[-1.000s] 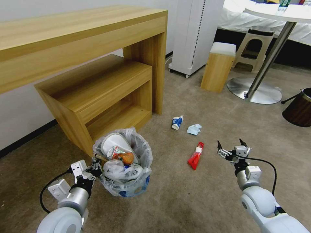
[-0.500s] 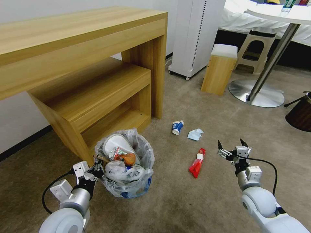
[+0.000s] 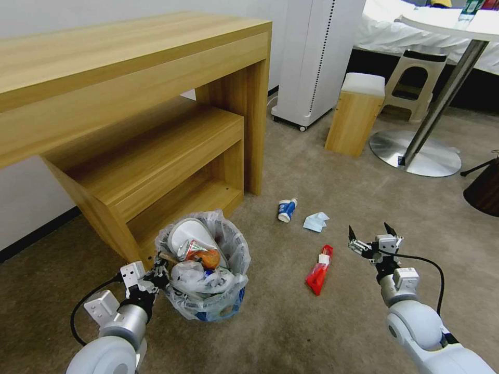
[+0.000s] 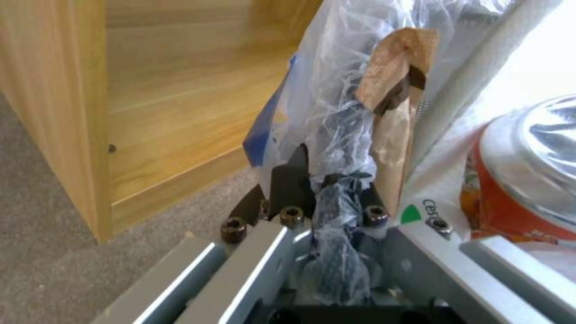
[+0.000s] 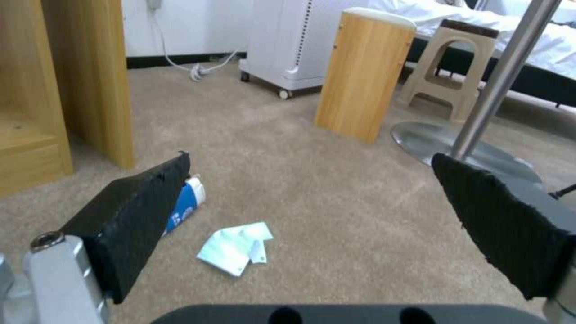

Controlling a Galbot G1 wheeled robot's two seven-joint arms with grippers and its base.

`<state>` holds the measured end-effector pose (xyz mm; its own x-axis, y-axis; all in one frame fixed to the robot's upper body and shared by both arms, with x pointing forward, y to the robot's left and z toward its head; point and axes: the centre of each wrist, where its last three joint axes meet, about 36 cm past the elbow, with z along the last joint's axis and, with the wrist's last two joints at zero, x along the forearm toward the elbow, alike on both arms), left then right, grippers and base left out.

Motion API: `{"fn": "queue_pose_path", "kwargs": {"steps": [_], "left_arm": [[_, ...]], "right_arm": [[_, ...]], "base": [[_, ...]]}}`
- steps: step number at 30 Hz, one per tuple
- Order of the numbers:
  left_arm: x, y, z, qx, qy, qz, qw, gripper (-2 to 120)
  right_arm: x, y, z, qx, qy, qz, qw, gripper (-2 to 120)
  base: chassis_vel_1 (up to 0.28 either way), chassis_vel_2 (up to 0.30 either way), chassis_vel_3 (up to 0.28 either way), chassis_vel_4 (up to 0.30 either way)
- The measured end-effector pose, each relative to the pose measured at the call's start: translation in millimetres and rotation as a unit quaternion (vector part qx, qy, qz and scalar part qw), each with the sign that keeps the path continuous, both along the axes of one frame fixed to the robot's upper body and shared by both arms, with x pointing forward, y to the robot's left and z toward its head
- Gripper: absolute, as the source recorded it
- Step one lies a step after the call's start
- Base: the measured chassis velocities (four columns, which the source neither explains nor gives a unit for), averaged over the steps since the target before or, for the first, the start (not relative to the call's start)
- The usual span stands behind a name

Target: Pick up the trash bin and place the garbage on the floor into it.

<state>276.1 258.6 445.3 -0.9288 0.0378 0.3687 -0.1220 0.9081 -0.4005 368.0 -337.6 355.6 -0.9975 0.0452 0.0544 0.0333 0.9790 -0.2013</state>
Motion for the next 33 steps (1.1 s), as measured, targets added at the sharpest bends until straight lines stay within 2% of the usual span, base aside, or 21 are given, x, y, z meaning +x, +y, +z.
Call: {"fn": "queue_pose_path", "kwargs": {"steps": [13,33], "left_arm": [[-1.0,1.0,-0.3,0.007,0.003,-0.006,1.0,1],[0.7,7.3,1.8,0.032,0.014,-0.063,0.9974,1]], "right_arm": [[-0.3,0.1,-1.0,0.002,-0.007,0.003,1.0,100],[1.0,0.2,-0.9,0.008,-0.005,0.012,1.0,100]], "base": [[-0.066,0.065,0.062,-0.066],[-0.009,0.011,0.019,-0.01]]}}
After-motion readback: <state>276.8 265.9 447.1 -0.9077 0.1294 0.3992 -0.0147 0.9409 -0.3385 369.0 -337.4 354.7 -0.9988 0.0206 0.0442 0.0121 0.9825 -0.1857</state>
